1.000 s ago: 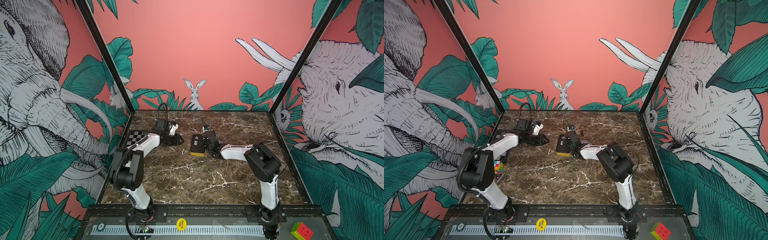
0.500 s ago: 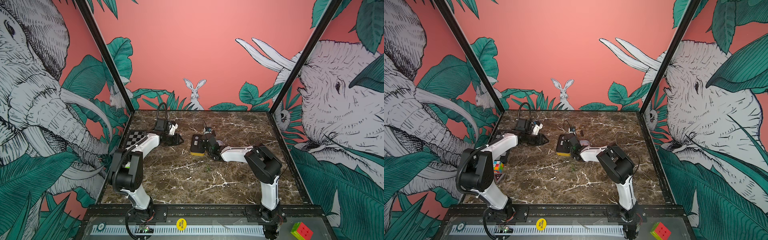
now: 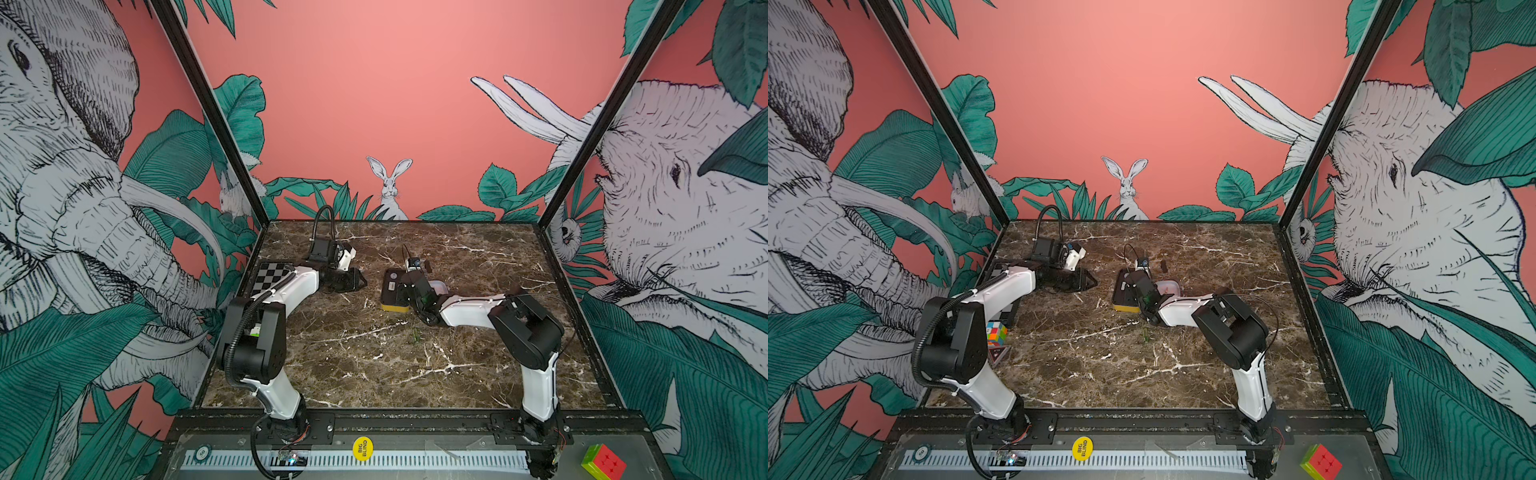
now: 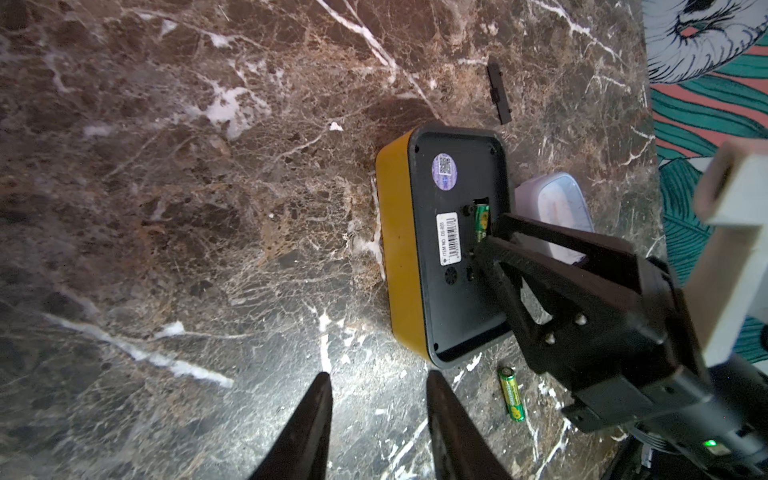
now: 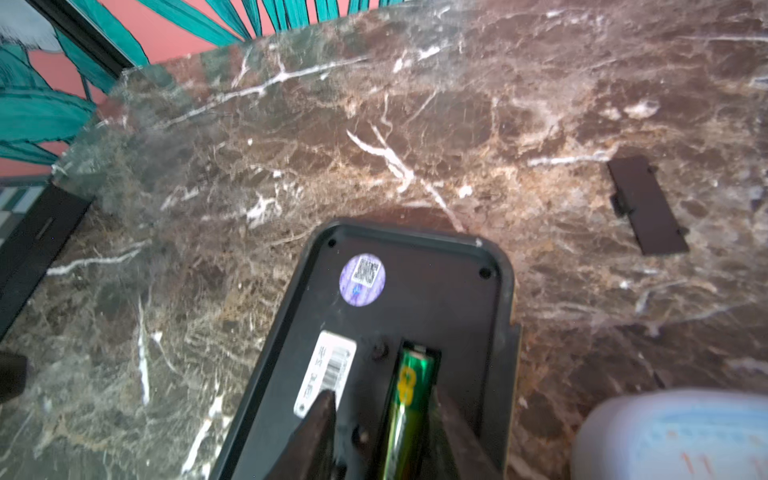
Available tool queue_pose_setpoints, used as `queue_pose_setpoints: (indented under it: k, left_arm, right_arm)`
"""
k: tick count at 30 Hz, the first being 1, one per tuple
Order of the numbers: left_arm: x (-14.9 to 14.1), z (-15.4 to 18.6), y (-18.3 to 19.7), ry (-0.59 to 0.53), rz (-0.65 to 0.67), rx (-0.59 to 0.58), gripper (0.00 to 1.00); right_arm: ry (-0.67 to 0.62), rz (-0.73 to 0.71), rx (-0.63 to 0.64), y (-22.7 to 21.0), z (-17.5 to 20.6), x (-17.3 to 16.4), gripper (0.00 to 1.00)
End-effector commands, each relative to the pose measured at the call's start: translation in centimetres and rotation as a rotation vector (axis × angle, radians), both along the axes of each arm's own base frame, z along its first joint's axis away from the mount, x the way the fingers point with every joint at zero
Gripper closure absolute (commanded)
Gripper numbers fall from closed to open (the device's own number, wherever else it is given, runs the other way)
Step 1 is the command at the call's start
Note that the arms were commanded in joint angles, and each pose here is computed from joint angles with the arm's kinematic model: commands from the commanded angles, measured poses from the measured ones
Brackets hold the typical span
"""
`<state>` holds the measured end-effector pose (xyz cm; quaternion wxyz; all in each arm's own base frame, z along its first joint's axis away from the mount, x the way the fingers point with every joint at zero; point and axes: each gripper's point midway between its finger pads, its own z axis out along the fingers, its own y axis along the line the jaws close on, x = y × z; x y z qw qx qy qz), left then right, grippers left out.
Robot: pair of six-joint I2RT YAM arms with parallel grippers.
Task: Insert the battery into the alarm
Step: Place the battery in the alarm, then adjust the alarm at the center of the board.
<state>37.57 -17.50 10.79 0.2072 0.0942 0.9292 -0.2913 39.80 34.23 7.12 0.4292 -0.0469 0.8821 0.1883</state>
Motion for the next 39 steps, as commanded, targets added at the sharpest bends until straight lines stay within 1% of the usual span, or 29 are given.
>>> queue_pose_setpoints:
  k: [1, 4, 6, 9, 10, 11, 13, 17, 19, 22, 27, 32, 35, 39]
  left_arm:
    - [-0.8, 1.5, -0.3, -0.066, -0.055, 0.011, 0.59]
    - [-1.4, 1.4, -0.7, -0.089, -0.096, 0.020, 0.58]
    - [-2.0, 1.3, -1.2, -0.108, -0.143, 0.037, 0.58]
    - [-3.0, 0.9, -2.3, -0.131, -0.227, 0.074, 0.58]
    - [-3.3, 0.8, -2.6, -0.137, -0.249, 0.080, 0.58]
    - [-3.5, 0.7, -2.9, -0.143, -0.266, 0.085, 0.58]
    - [-4.1, 0.3, -3.6, -0.162, -0.314, 0.113, 0.59]
    - [-5.2, -0.7, -4.6, -0.181, -0.396, 0.186, 0.65]
    - [-5.8, -1.1, -5.1, -0.202, -0.432, 0.226, 0.66]
    - [-6.6, -1.9, -5.8, -0.240, -0.494, 0.299, 0.67]
    - [-7.9, -3.3, -6.7, -0.286, -0.565, 0.380, 0.71]
    - [-8.1, -4.4, -6.8, -0.288, -0.566, 0.418, 0.73]
    - [-7.5, -5.1, -6.7, -0.281, -0.538, 0.445, 0.74]
    - [-6.5, -6.0, -6.5, -0.247, -0.501, 0.487, 0.76]
  right_arm:
    - [-0.036, -0.004, -0.030, -0.5, 2.5, -0.1, 0.49]
    - [-0.062, 0.007, -0.050, -0.7, 4.3, 0.3, 0.43]
    - [-0.069, 0.018, -0.045, -0.9, 5.6, 0.8, 0.41]
    - [-0.024, 0.038, -0.046, -1.5, 6.6, 2.4, 0.41]
    - [0.014, 0.046, -0.059, -2.0, 6.2, 2.9, 0.42]
    - [0.019, 0.056, -0.046, -1.9, 7.1, 3.8, 0.43]
    - [0.079, 0.075, -0.060, -2.7, 6.5, 5.2, 0.48]
    - [0.187, 0.129, -0.100, -4.0, 4.8, 7.3, 0.60]
    - [0.211, 0.145, -0.142, -4.6, 4.3, 8.3, 0.64]
    - [0.265, 0.203, -0.154, -4.3, 3.2, 9.5, 0.65]
    - [0.286, 0.268, -0.191, -3.5, 1.7, 11.1, 0.66]
    - [0.314, 0.326, -0.186, -2.4, 0.6, 11.4, 0.68]
    - [0.334, 0.366, -0.155, -1.7, -0.1, 11.0, 0.70]
    - [0.370, 0.373, -0.148, -1.8, -0.9, 10.2, 0.73]
